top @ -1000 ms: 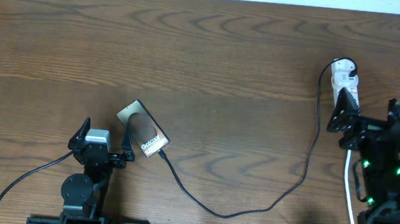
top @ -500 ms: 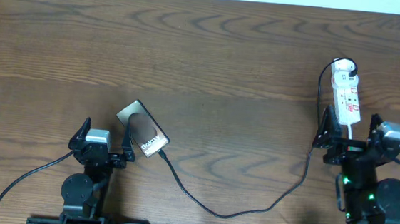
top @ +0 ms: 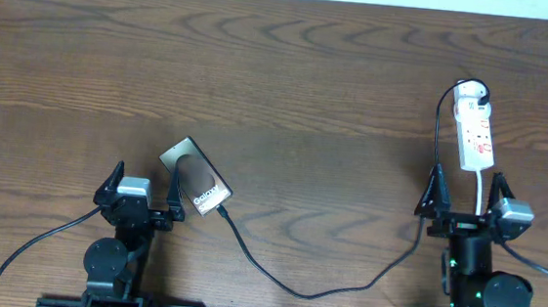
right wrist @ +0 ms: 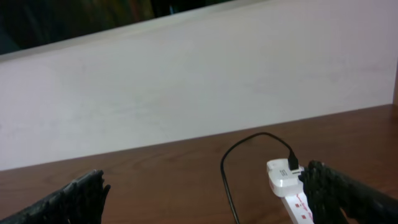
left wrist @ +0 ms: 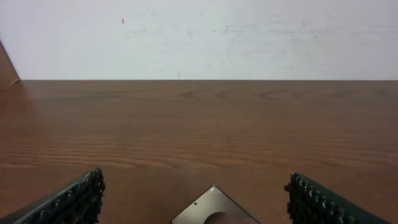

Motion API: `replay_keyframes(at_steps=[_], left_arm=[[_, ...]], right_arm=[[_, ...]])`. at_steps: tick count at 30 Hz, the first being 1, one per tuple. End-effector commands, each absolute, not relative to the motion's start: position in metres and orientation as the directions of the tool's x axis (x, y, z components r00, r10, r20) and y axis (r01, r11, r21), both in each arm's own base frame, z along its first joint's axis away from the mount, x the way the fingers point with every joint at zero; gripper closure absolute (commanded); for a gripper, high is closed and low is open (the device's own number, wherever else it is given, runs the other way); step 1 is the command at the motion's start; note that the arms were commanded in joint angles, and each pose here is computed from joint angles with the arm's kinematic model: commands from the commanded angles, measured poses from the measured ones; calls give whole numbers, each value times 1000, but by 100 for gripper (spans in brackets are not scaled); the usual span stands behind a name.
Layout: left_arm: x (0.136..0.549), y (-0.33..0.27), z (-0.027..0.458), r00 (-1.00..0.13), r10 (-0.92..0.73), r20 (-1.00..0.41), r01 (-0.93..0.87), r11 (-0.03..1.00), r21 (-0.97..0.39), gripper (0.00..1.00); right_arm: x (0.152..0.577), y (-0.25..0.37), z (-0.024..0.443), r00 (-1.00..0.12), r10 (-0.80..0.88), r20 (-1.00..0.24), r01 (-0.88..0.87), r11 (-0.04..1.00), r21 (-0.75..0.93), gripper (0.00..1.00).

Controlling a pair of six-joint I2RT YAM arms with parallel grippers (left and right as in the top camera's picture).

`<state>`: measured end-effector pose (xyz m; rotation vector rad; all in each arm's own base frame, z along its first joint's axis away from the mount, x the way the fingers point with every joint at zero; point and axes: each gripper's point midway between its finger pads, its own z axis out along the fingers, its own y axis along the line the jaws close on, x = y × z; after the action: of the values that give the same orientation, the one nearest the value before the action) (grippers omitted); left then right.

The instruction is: Plug charger to phone and switch on socket

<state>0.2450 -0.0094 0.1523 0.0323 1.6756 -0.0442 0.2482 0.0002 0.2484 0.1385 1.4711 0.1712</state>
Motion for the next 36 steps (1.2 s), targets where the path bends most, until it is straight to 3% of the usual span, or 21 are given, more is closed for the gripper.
replay_keyframes(at_steps=[1,8,16,29,36], left_arm=[[244,-16,139,-146,10,-989,83,997,-2,8],[244,-16,139,-146,10,-989,83,997,-2,8],[244,-16,139,-146,10,-989,83,997,-2,8],[244,-16,139,-146,10,-989,83,997,-2,8],[244,-16,139,-146,10,-989,83,997,-2,8]], right_arm=[[246,4,238,111,208,-972,-49,978,203,1],[240,4,232,200,207,-958,-68,978,198,1],[242,4,223,187,207,-960,-65,978,199,1],[246,1,156,-78,207,-975,8,978,207,1],[246,2,156,-76,99,-992,-5,995,100,1]])
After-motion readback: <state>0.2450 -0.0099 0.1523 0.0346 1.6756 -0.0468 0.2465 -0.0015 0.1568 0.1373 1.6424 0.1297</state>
